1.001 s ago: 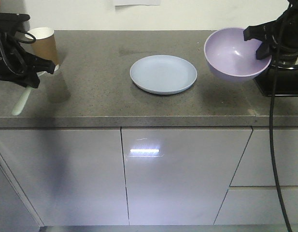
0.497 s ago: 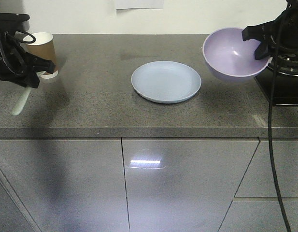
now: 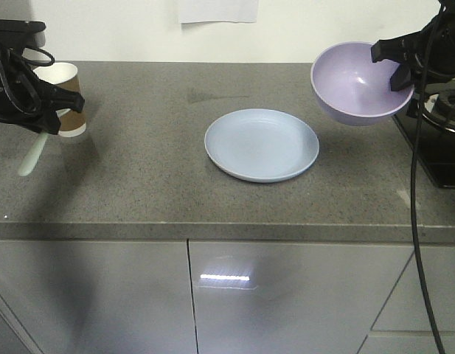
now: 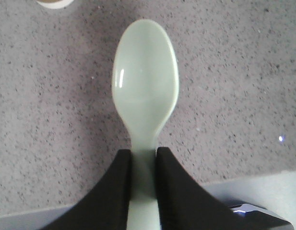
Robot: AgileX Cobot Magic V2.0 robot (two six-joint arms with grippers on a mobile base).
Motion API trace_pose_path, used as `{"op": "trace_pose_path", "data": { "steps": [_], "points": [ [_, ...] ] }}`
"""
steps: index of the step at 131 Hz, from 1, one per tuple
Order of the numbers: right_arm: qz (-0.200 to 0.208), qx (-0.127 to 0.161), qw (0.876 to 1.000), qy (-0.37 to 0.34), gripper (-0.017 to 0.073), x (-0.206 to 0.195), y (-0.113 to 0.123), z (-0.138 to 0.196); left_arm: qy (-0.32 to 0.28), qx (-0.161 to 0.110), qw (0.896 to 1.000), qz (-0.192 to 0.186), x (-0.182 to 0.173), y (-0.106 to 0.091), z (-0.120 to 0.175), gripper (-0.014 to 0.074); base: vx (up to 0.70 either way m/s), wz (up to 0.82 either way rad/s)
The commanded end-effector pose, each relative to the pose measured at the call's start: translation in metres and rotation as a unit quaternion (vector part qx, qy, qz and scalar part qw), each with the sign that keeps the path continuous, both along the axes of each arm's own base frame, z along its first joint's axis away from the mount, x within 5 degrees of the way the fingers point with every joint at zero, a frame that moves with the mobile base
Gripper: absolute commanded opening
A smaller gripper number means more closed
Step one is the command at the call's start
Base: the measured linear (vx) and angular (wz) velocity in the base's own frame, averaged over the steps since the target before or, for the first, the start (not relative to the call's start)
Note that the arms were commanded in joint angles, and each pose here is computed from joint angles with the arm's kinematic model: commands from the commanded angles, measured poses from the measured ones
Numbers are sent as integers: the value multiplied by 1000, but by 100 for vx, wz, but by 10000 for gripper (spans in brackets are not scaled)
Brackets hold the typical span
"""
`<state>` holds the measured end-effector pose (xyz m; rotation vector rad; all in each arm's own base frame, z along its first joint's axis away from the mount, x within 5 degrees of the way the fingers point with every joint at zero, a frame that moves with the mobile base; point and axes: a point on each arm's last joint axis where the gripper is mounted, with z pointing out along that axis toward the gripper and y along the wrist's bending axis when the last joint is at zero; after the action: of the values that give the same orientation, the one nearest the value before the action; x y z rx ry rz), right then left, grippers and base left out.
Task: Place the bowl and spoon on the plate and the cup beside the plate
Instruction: 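Approach the counter, bringing the spoon beside the brown paper cup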
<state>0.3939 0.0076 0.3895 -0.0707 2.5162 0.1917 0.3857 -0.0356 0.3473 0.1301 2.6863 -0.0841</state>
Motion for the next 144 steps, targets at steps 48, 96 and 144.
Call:
{"op": "trace_pose_path", "data": {
  "steps": [48,96,144],
  "points": [
    [-1,2,998,-65,-8,-11,0,32,-58,-9,998,-1,-9,-1,31,-8,14,5],
    [-1,2,998,-65,-8,-11,0,32,-58,-9,998,-1,-9,-1,31,-8,8,2],
    [-1,2,998,-65,-8,-11,0,32,-58,-9,998,-1,-9,-1,31,-8,6,1]
  ]
}}
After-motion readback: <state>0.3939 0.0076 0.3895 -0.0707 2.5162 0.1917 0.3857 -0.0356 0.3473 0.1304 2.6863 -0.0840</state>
